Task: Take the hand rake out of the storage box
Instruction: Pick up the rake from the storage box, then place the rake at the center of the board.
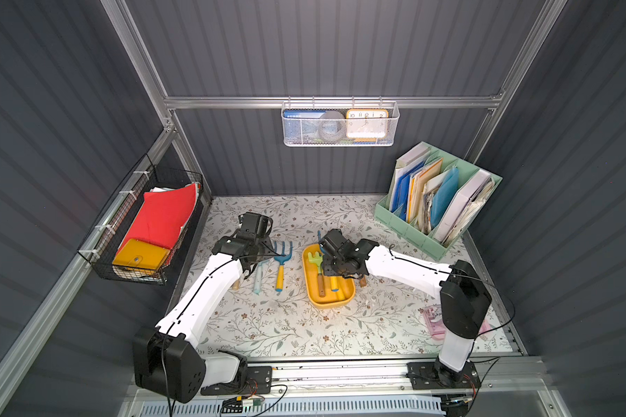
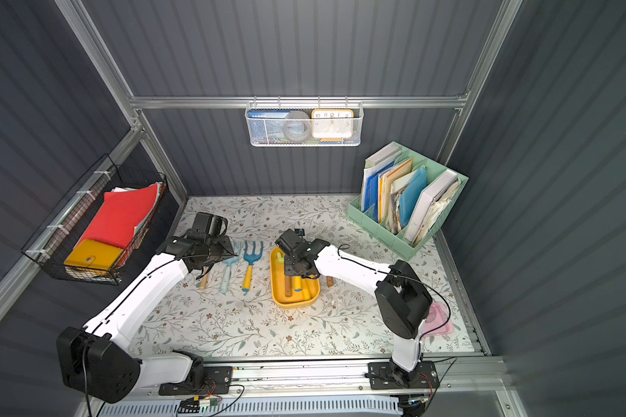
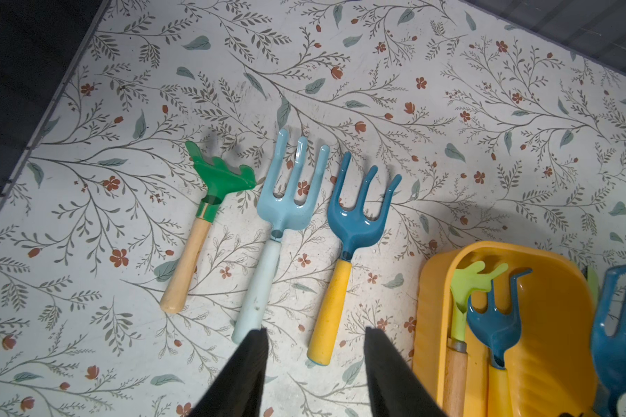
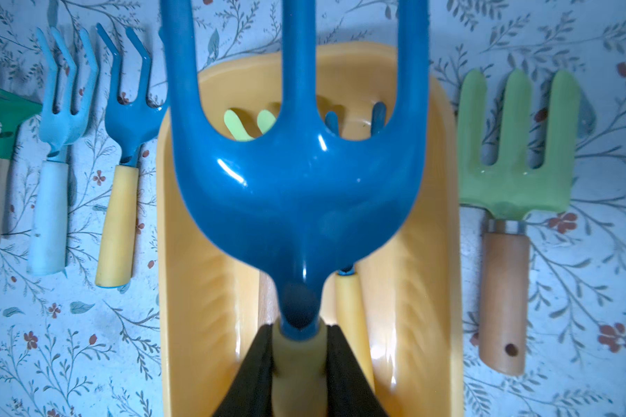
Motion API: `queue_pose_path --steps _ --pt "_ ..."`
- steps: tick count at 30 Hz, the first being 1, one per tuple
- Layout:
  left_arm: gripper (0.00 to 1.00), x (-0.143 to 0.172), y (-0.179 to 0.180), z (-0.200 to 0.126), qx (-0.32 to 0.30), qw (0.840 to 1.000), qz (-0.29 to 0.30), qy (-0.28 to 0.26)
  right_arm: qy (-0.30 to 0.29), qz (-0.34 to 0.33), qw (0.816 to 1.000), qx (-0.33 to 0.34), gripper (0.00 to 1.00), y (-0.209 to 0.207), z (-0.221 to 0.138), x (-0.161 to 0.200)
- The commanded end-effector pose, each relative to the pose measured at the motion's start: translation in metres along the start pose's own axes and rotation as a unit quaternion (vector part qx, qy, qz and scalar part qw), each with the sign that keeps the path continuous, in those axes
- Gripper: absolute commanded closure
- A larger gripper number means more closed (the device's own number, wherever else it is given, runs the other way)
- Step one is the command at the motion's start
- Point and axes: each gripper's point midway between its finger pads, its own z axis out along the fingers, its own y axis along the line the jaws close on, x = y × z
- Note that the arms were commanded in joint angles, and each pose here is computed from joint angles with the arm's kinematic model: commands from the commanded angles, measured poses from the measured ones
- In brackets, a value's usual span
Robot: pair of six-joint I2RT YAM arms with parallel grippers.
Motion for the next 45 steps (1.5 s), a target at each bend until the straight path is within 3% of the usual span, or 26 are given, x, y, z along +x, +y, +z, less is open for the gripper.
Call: queue_pose_path --steps 1,6,14,24,45 --pt "0.51 -0.003 0.002 -0.004 -0.006 1.000 -0.003 0.002 -0.017 -0.001 1.000 0.008 0.88 -0.016 -0.019 -0.018" --pt "0.51 -0.001 0.003 -0.002 -0.008 1.000 -0.002 0.004 -0.007 0.003 1.000 -0.012 0.89 -0.040 -0.034 -0.030" --pt "0.52 -0.002 0.002 -0.004 -0.003 1.000 -0.006 0.002 0.000 0.034 0.999 0.015 0.89 -0.119 -0.050 -0.034" --pt "0.52 -0.001 0.002 -0.002 -0.002 1.000 -0.010 0.002 0.080 0.012 0.990 0.118 0.90 -0.194 -0.019 0.006" --pt "0.52 0.001 0.009 -0.008 -0.011 1.000 -0.007 -0.005 0.158 0.049 0.982 0.095 0.90 -0.206 0.036 0.036"
